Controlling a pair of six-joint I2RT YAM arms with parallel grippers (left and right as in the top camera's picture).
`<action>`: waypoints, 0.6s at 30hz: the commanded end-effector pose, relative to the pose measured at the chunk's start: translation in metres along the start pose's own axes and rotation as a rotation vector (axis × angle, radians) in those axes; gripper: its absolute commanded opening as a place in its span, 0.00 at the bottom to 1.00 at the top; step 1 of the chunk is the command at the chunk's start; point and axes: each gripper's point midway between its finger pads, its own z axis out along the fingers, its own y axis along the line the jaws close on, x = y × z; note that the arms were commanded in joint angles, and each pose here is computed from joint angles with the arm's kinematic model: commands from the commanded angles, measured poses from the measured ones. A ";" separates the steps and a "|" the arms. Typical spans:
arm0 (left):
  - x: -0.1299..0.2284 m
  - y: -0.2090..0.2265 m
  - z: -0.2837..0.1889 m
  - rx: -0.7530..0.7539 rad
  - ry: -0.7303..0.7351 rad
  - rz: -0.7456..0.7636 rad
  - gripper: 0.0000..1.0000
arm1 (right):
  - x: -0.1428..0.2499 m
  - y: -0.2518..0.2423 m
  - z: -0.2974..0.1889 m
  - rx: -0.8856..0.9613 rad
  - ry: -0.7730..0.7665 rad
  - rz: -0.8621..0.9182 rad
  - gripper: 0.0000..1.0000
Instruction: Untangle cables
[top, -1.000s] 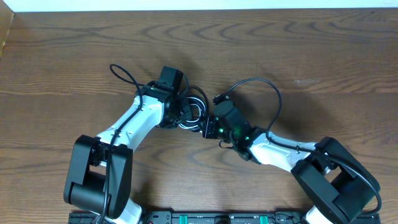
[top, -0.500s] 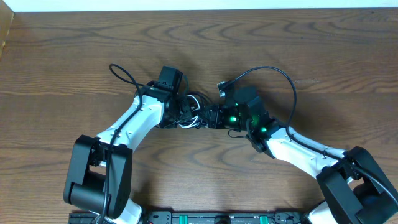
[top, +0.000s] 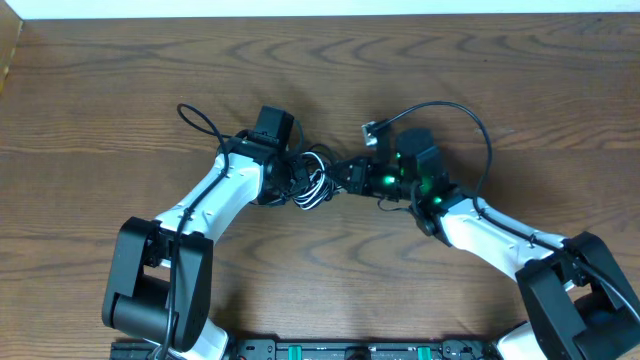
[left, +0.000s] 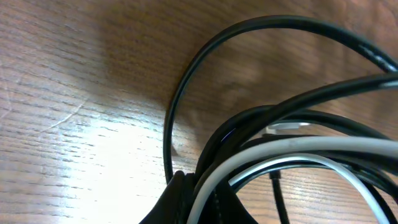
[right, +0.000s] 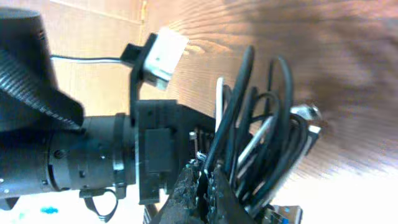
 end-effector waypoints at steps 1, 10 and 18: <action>0.000 0.007 0.003 -0.017 0.009 -0.005 0.08 | -0.006 -0.002 -0.007 0.016 -0.006 0.049 0.01; -0.003 0.013 0.000 0.001 0.022 -0.028 0.08 | 0.017 -0.050 -0.012 0.226 0.043 0.127 0.01; -0.004 0.014 0.000 0.000 0.021 -0.032 0.08 | 0.045 -0.046 -0.004 0.236 0.135 0.009 0.01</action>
